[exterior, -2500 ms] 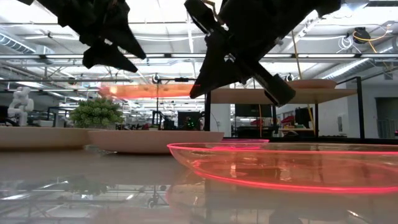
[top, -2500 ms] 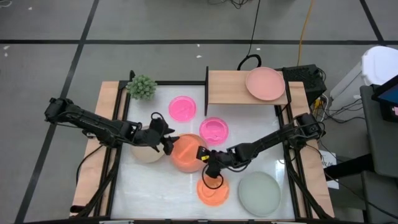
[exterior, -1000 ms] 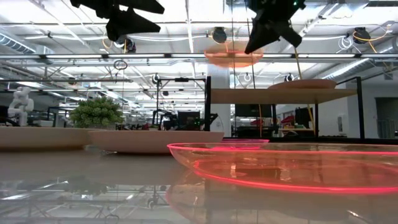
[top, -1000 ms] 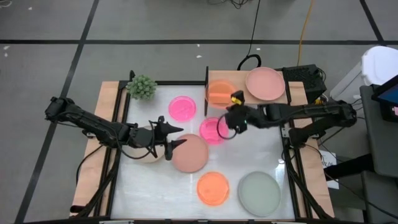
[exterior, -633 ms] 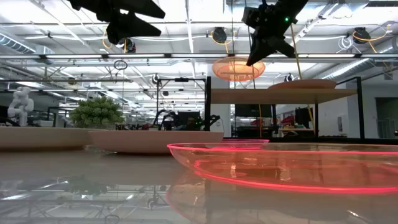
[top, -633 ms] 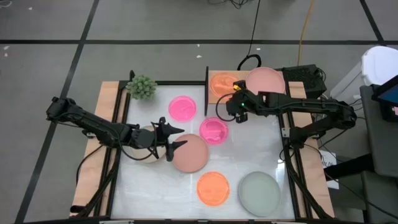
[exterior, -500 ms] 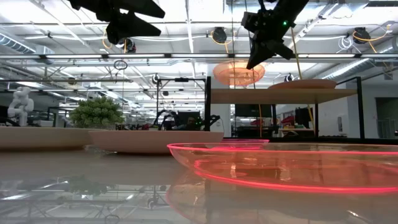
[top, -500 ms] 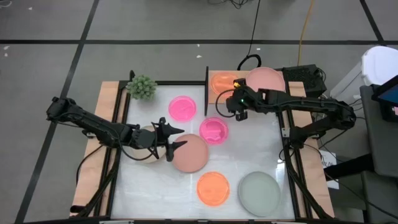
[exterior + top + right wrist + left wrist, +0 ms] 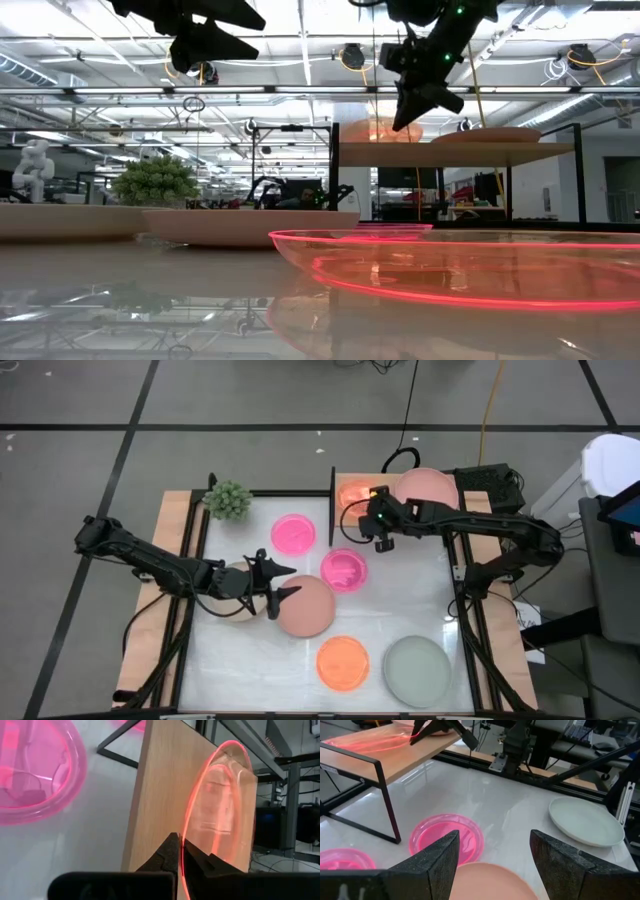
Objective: Place and stack plates onto a shelf
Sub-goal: Put the left orange plate on the shelf
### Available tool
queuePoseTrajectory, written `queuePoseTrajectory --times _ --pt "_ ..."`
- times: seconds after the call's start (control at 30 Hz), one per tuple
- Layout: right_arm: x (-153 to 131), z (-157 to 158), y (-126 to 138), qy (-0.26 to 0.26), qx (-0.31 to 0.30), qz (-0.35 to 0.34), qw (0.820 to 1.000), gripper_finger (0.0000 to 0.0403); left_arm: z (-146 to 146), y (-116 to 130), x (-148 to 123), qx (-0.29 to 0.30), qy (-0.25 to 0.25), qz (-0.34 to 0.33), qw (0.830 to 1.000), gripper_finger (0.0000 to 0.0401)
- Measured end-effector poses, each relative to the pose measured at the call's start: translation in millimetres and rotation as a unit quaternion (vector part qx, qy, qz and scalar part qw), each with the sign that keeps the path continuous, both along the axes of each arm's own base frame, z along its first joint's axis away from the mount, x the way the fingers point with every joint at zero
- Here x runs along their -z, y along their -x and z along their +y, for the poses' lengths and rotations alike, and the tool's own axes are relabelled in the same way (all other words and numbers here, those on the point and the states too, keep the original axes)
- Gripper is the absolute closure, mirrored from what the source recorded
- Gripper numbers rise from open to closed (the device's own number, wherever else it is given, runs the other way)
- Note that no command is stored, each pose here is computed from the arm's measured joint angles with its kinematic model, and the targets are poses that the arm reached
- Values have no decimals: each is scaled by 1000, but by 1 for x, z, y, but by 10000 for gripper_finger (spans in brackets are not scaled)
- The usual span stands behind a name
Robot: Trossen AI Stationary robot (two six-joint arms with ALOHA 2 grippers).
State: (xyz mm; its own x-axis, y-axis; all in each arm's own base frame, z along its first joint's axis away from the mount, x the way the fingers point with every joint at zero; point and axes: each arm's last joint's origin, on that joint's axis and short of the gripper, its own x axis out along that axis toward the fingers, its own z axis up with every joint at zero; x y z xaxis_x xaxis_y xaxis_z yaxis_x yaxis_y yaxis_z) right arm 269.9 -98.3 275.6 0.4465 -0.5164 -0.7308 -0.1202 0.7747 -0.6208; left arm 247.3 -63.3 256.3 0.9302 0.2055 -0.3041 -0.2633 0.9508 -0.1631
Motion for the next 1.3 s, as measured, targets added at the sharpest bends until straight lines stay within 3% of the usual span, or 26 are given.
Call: queuePoseTrajectory --times 0.67,1.3 --pt "1 -6 3 7 21 7 1000 401 0 0 1 2 -1 3 1000 153" --pt "1 -3 1 -17 12 -9 1000 351 0 0 0 2 -1 3 1000 153"
